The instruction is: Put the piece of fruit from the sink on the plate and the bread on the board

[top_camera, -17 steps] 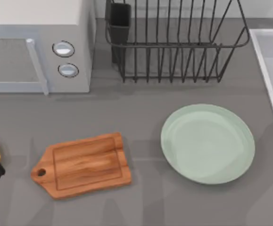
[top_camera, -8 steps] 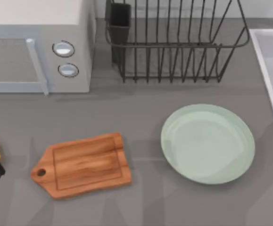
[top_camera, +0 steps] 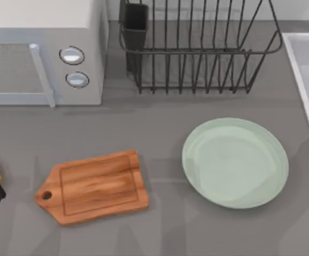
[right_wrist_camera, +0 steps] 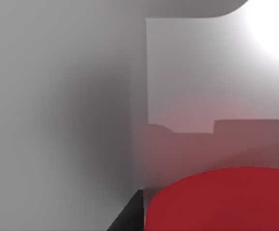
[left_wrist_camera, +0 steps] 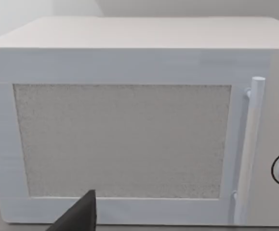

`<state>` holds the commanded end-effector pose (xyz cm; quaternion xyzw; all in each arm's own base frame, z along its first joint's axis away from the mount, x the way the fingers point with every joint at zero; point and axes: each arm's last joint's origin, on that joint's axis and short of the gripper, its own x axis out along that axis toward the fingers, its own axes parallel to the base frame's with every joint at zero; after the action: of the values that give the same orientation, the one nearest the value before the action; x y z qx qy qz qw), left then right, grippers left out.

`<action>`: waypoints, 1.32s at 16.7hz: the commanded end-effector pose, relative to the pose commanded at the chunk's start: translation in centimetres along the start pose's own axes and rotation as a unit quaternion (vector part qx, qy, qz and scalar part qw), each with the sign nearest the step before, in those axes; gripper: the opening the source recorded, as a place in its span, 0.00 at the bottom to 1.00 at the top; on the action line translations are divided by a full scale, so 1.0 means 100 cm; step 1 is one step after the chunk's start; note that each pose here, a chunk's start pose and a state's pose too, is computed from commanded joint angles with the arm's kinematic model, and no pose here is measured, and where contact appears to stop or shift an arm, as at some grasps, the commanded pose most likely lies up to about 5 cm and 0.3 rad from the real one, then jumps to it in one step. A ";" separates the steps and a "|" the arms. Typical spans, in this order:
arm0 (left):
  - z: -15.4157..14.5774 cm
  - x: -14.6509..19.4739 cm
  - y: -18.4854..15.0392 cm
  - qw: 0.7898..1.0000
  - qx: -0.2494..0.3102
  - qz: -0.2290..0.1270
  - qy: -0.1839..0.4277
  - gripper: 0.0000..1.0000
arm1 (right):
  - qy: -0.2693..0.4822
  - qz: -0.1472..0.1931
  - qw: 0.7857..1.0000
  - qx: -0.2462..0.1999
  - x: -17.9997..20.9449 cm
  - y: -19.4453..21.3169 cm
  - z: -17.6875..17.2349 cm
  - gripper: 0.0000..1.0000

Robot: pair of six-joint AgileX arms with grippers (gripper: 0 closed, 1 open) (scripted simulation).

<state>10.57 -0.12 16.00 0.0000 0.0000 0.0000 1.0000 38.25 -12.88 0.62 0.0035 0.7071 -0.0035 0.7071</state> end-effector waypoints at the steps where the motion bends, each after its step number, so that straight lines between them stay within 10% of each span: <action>1: 0.000 0.000 0.000 1.000 0.000 0.000 0.000 1.00 | -0.025 0.000 1.000 0.003 -0.028 -0.001 0.006 0.00; 22: 0.000 0.000 0.000 1.000 0.000 0.000 0.000 1.00 | -0.057 -0.005 0.998 0.003 -0.160 0.041 0.021 0.00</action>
<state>10.57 -0.12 16.00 0.0000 0.0000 0.0000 1.0000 40.37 -8.83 16.67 0.0018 0.6659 -0.0094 0.7460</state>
